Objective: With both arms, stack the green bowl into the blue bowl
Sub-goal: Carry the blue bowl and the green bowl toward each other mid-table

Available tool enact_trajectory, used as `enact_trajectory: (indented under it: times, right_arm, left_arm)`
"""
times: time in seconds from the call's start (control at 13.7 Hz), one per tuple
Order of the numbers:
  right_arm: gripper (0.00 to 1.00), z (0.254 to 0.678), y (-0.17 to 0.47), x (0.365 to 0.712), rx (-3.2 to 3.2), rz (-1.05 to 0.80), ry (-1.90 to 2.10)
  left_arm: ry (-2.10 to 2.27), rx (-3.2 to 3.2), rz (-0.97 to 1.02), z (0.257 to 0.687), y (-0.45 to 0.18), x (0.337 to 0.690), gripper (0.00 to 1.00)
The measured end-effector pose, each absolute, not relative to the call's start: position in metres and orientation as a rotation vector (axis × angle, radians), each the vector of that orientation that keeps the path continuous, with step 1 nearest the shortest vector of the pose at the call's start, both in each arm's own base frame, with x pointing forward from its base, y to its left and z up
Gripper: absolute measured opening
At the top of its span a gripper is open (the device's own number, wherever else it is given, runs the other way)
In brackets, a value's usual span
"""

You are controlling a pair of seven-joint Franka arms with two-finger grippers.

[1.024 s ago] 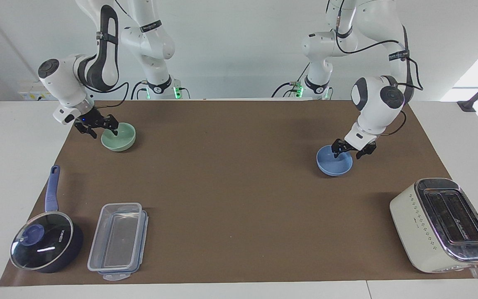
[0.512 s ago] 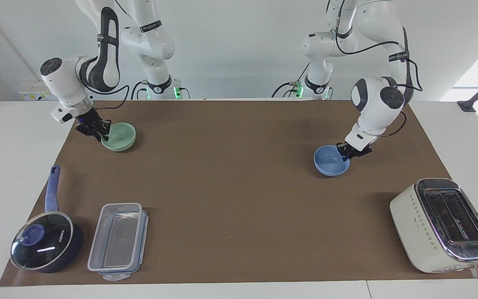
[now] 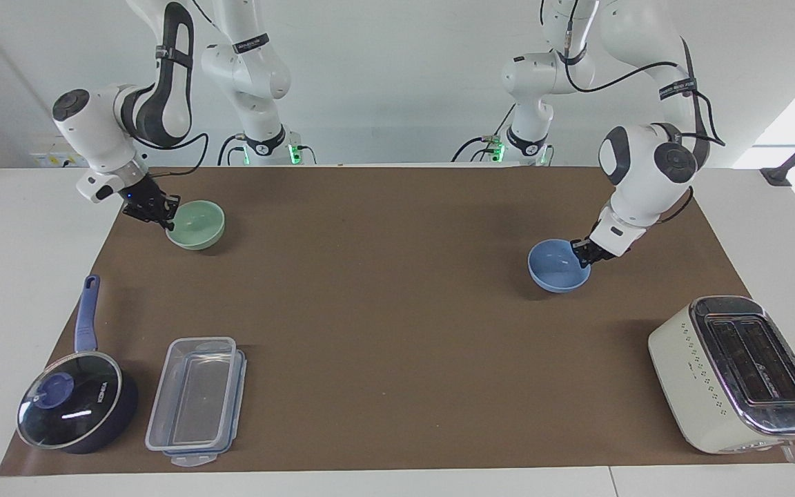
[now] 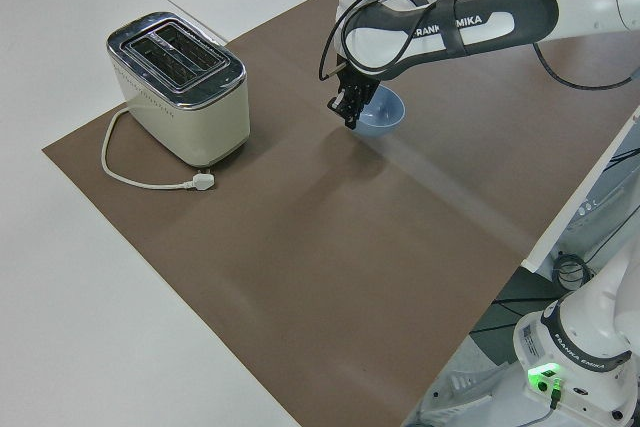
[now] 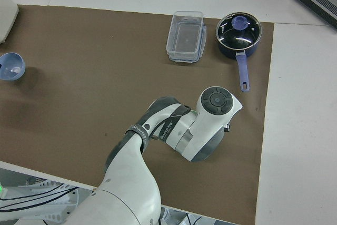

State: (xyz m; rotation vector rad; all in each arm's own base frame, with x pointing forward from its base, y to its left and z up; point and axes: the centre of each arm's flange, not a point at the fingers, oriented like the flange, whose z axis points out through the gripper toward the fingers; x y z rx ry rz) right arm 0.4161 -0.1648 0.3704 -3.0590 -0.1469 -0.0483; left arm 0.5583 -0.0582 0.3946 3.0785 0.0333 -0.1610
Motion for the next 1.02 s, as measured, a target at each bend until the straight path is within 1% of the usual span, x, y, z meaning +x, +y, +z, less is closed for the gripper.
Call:
enact_trajectory:
  times: [0.15,0.29,0.44,0.66,0.88,1.02]
  right_arm:
    - [0.04,0.398,-0.142,0.44,-3.068,-0.112,-0.169]
    - [0.04,0.419,-0.105,0.461,-3.071,-0.16,-0.151]
    - [0.04,0.432,-0.064,0.473,-3.064,-0.176,-0.15]
    - [0.04,0.444,-0.008,0.48,-3.05,-0.151,-0.126]
    - [0.04,0.453,0.044,0.481,-3.039,-0.145,-0.068]
    - [0.04,0.46,0.077,0.48,-3.031,-0.153,-0.057]
  left_arm:
    - [0.166,3.028,-0.197,0.425,-0.106,0.568,0.04]
    - [0.262,3.015,-0.21,0.432,-0.182,0.558,0.04]
    - [0.304,3.007,-0.237,0.426,-0.263,0.53,0.04]
    - [0.328,2.967,-0.269,0.407,-0.346,0.485,0.04]
    - [0.321,2.948,-0.203,0.378,-0.387,0.45,0.04]
    - [0.297,2.946,-0.175,0.358,-0.4,0.437,0.04]
